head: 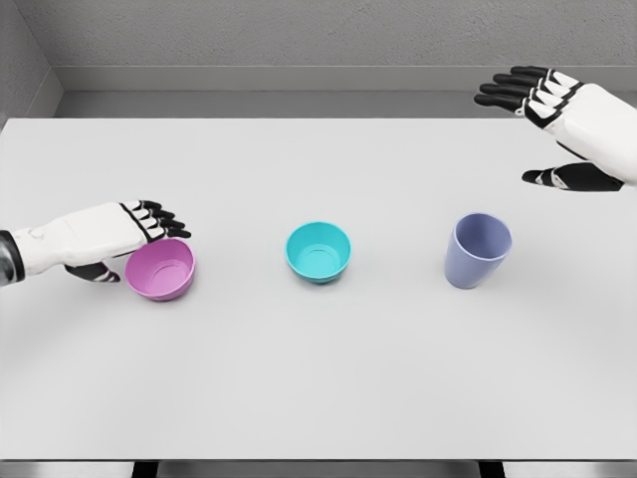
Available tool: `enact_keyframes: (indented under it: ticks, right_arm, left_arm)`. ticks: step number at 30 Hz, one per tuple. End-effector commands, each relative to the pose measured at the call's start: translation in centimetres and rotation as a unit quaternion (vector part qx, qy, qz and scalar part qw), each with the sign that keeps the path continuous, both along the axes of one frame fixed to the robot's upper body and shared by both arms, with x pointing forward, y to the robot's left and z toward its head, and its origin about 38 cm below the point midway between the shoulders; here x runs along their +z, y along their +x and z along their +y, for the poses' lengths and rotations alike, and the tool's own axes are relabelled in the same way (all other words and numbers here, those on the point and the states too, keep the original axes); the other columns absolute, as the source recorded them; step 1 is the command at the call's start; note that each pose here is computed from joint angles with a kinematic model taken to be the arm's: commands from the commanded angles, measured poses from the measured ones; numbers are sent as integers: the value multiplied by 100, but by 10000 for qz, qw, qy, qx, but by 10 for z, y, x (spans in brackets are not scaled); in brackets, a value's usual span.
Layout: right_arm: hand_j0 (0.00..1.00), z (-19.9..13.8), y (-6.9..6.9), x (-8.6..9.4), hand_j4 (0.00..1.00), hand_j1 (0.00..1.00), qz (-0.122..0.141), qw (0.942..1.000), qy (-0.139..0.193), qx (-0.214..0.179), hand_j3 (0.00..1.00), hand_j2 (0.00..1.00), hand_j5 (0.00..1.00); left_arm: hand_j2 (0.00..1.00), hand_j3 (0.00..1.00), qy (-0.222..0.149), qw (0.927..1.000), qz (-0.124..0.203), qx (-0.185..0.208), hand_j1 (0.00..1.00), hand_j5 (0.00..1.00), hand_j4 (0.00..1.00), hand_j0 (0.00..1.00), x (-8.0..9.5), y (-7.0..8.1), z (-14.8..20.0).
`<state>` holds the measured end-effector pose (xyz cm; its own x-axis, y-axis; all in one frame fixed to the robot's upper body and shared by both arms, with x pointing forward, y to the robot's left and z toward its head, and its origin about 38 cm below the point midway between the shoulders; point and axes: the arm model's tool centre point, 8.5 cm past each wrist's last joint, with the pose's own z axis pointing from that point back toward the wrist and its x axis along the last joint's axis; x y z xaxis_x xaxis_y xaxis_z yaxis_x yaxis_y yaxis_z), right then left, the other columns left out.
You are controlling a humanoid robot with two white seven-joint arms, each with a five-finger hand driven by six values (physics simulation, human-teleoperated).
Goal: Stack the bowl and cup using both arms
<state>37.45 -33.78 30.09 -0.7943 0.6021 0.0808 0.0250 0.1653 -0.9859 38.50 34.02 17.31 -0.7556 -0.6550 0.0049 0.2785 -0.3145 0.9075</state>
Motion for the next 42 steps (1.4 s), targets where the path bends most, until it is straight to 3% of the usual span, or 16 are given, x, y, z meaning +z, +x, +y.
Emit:
enact_keyframes:
  ticks: [1, 23, 28, 33, 38, 41, 42]
  right_arm:
    - [100, -2, 0, 3, 100, 100, -26, 10000, 33, -19, 100, 100, 100]
    - [100, -1, 0, 4, 100, 100, -42, 10000, 37, -17, 100, 100, 100]
    - [100, -2, 0, 4, 100, 100, -40, 10000, 36, -25, 100, 100, 100]
    - [100, -2, 0, 4, 100, 100, -40, 10000, 36, -25, 100, 100, 100]
    - [100, -3, 1, 4, 100, 100, -36, 10000, 35, -32, 100, 100, 100]
    - [100, -3, 0, 4, 100, 100, -38, 10000, 29, -27, 100, 100, 100]
    - [100, -4, 1, 4, 100, 100, -32, 10000, 28, -49, 100, 100, 100]
  left_arm:
    - [100, 100, -16, 10000, 48, -33, 100, 100, 100, 100, -4, -1, -3]
    - [100, 100, 26, 9995, 119, -308, 100, 100, 100, 100, -10, -10, -20]
    - [73, 73, 191, 9988, 255, -379, 73, 73, 73, 73, -14, -13, -23]
    - [66, 66, 257, 9985, 308, -380, 66, 66, 66, 66, -15, -13, -22]
    - [43, 43, 213, 9986, 294, -389, 43, 43, 43, 43, -15, -12, -25]
    - [36, 36, 177, 9985, 293, -419, 36, 36, 36, 36, -15, -11, -31]
    - [29, 29, 128, 9986, 276, -428, 29, 29, 29, 29, -15, -10, -34]
